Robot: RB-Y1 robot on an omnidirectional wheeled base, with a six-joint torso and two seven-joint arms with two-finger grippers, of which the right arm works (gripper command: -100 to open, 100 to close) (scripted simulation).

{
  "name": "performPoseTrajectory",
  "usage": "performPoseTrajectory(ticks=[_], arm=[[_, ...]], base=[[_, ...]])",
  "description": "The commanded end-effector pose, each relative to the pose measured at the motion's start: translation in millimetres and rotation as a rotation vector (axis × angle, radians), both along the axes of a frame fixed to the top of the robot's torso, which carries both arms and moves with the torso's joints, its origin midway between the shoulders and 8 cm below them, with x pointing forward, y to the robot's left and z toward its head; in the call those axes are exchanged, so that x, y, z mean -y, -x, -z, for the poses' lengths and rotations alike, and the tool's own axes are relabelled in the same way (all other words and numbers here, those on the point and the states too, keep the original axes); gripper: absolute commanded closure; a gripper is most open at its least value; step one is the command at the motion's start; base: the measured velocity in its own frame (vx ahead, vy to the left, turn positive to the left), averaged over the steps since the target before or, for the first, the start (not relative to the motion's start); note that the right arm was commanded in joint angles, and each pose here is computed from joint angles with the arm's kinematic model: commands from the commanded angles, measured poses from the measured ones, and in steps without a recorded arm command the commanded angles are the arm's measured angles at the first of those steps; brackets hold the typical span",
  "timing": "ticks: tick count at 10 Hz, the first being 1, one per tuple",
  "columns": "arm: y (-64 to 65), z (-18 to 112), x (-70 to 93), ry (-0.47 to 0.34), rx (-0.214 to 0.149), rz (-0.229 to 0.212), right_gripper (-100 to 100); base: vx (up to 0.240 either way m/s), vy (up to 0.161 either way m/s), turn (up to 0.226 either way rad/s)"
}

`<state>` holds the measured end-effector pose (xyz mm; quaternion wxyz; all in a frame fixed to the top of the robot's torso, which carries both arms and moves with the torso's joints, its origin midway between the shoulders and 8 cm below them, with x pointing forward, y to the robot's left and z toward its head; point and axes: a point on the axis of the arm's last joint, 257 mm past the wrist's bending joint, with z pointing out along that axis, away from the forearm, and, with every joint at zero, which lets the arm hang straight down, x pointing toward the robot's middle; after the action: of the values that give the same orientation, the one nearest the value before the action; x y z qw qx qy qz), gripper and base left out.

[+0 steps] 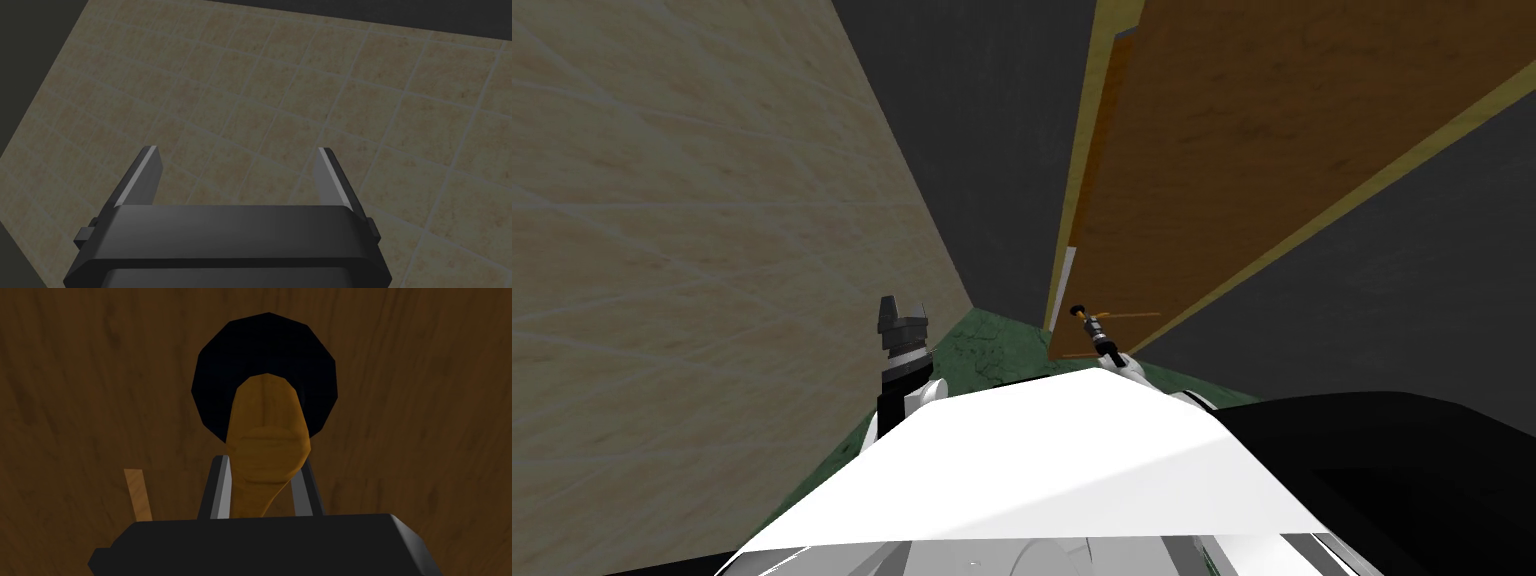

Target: Pull the door open

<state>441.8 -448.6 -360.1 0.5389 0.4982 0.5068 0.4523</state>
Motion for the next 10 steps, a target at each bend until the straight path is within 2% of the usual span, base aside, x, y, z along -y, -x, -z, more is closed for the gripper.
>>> performPoseTrajectory(ticks=[1,8,9,10], arm=[[7.9,-1.6,0.5,0.004,0.004,-0.025,100],[35.3,-5.3,-0.9,0.007,0.01,-0.112,100],[32.4,-3.0,-2.2,0.004,0.009,-0.108,100],[43.7,-1.7,-0.3,0.003,0.008,-0.123,100]], base=[[-0.155,-0.043,0.14],[-0.198,-0.063,0.099],[-0.091,-0.019,0.016],[-0.138,-0.061,0.156]])
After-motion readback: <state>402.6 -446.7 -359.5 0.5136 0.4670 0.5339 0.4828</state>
